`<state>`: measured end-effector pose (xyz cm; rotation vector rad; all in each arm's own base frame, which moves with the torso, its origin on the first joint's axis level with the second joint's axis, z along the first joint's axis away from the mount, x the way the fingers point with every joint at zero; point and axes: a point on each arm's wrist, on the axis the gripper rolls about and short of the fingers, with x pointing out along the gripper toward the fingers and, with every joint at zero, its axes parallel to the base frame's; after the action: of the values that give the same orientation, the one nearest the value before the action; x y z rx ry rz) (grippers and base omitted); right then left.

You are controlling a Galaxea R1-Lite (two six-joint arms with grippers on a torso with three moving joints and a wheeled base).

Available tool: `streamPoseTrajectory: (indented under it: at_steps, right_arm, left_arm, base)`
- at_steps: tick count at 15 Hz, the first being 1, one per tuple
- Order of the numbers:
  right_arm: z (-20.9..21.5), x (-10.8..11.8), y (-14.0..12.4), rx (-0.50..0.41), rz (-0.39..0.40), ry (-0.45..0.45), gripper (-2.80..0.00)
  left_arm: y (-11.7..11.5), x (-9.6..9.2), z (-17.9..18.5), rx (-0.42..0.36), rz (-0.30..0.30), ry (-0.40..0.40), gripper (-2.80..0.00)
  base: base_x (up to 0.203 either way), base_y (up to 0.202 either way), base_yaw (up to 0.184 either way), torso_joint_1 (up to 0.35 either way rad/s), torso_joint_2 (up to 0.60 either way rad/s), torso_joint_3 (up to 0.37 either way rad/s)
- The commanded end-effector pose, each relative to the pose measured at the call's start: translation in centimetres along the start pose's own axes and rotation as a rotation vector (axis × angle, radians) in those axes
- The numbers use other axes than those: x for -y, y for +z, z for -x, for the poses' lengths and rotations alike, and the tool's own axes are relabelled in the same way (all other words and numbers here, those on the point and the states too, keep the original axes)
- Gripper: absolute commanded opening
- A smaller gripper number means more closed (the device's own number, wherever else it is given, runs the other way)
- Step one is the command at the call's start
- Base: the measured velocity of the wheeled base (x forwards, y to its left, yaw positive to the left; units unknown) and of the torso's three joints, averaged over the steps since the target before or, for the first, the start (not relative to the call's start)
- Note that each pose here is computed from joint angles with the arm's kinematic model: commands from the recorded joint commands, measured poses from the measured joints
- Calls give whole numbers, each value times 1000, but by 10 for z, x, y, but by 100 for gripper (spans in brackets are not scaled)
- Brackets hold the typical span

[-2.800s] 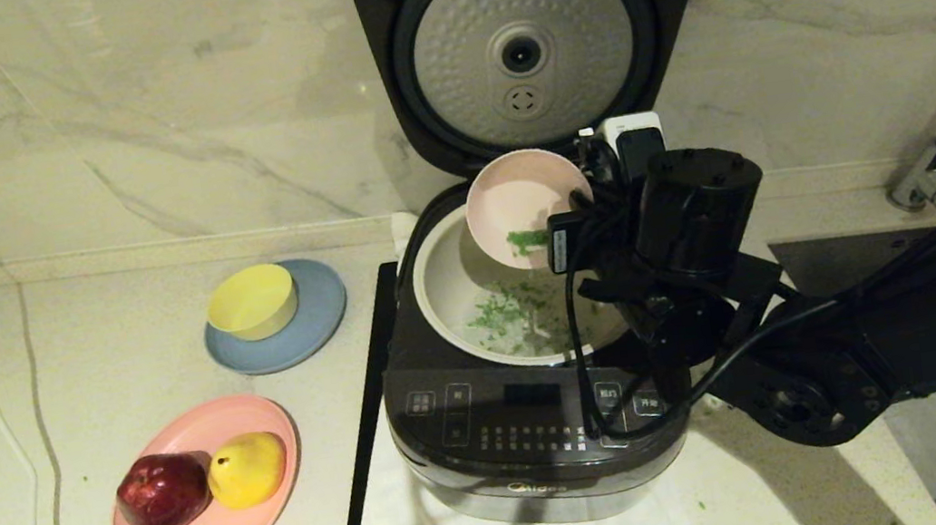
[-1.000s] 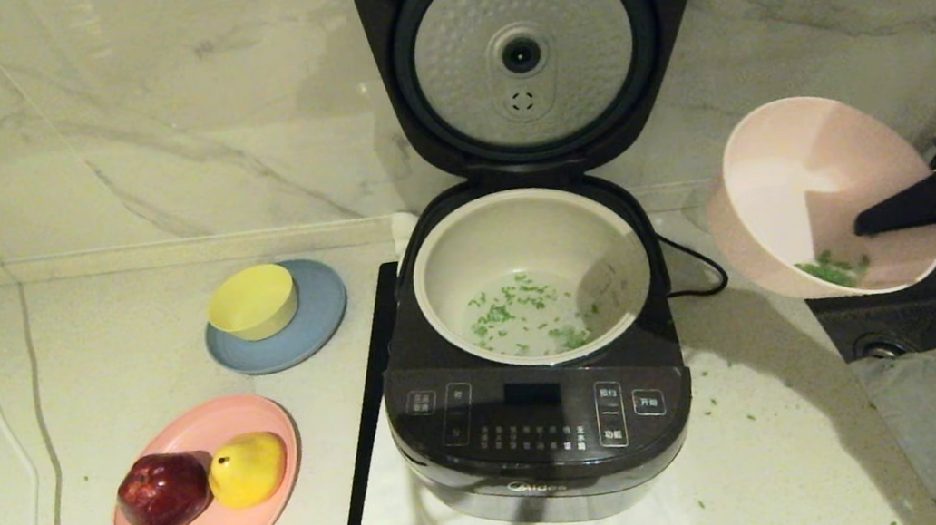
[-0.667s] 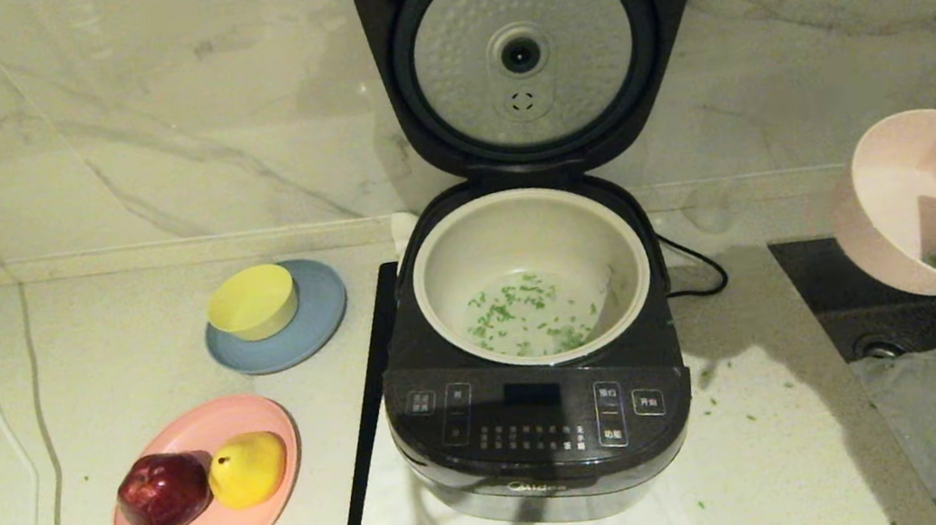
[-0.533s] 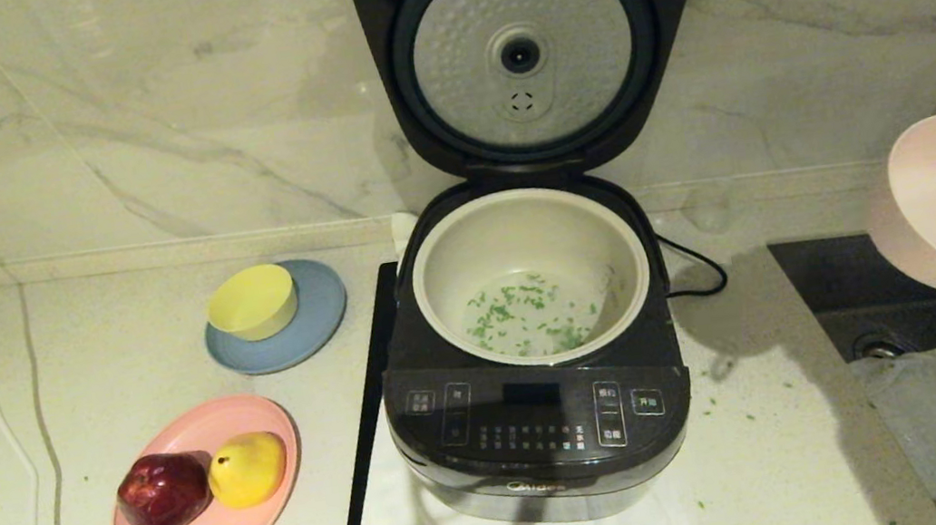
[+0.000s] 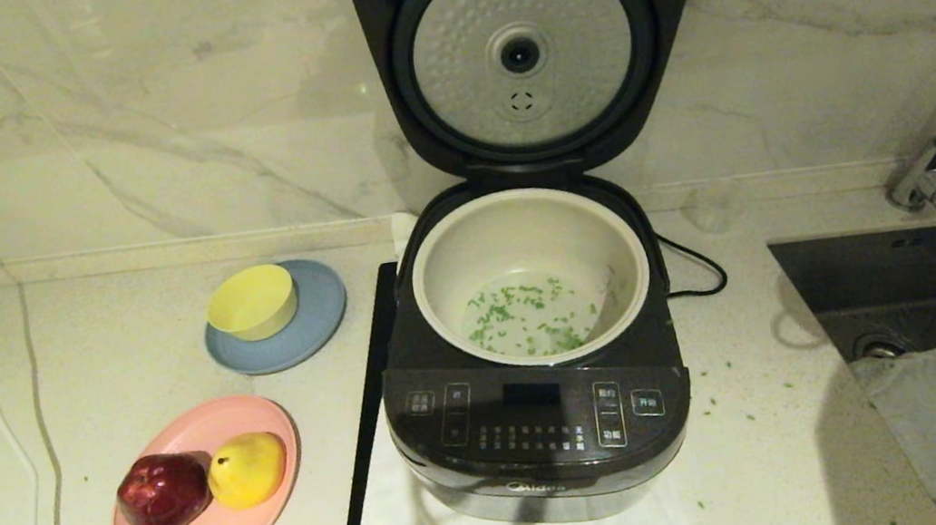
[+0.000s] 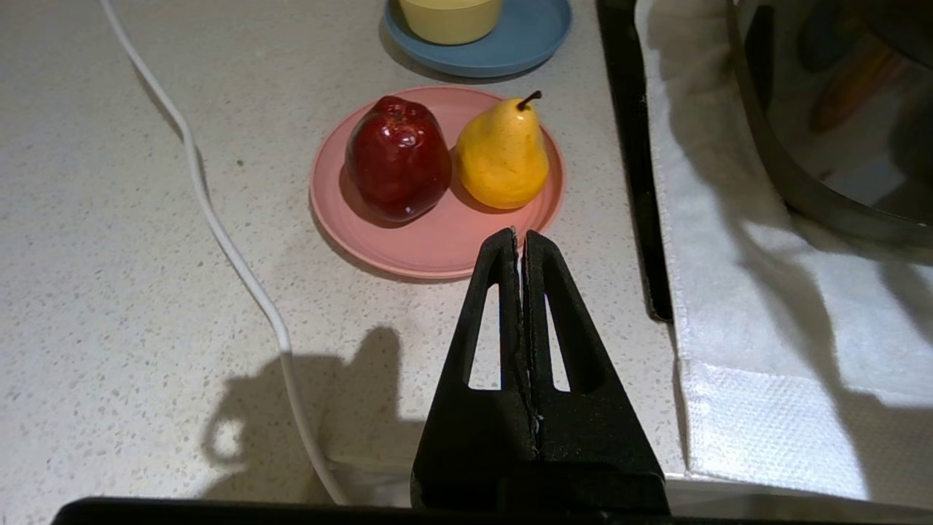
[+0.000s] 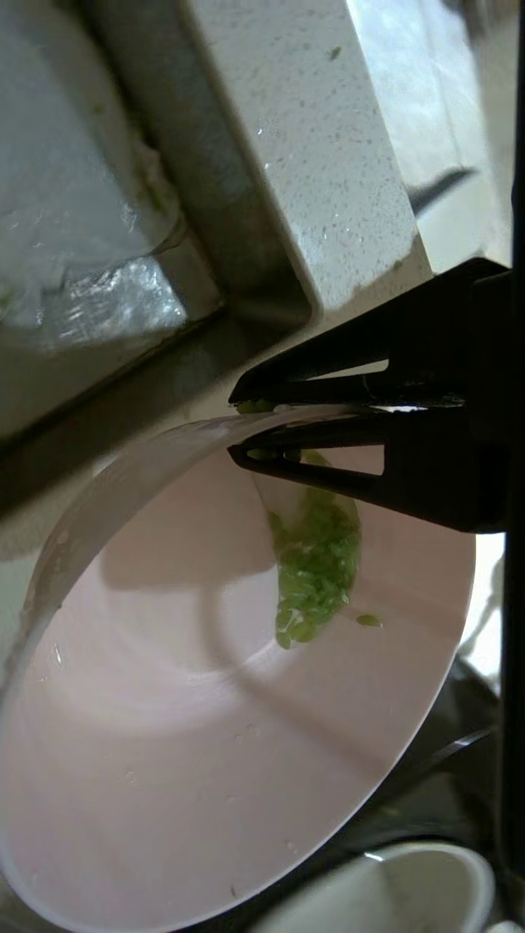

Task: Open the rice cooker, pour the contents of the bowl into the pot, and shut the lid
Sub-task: Fill a bowl with water from the tap

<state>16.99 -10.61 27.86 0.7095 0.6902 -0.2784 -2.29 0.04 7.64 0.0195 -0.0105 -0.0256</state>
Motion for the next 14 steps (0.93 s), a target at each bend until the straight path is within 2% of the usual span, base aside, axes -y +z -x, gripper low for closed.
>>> streamPoseTrajectory:
  at_steps: [1,4,7,11,14]
  right_arm:
    - [-21,19,10,-47,-72,-34,-280]
    - [-45,43,20,-96,-183,-58,-280]
    - [-63,71,28,-113,-257,-51,-280]
    - [-96,131,45,-99,-368,-79,-280]
    - [-114,170,55,-46,-401,-97,-280]
  left_arm:
    - [-3,0,-1,-9,0,1,-280]
    - [-3,0,-1,-9,0,-1,-280]
    - [-3,0,-1,-9,0,0,-280]
    - [-3,0,-1,-9,0,1,-280]
    - [-3,0,-1,-9,0,1,-280]
  base:
    - [0,0,0,0,0,0]
    - [0,0,0,0,0,0]
    - [0,0,0,0,0,0]
    - [0,0,0,0,0,0]
    - [0,0,0,0,0,0]
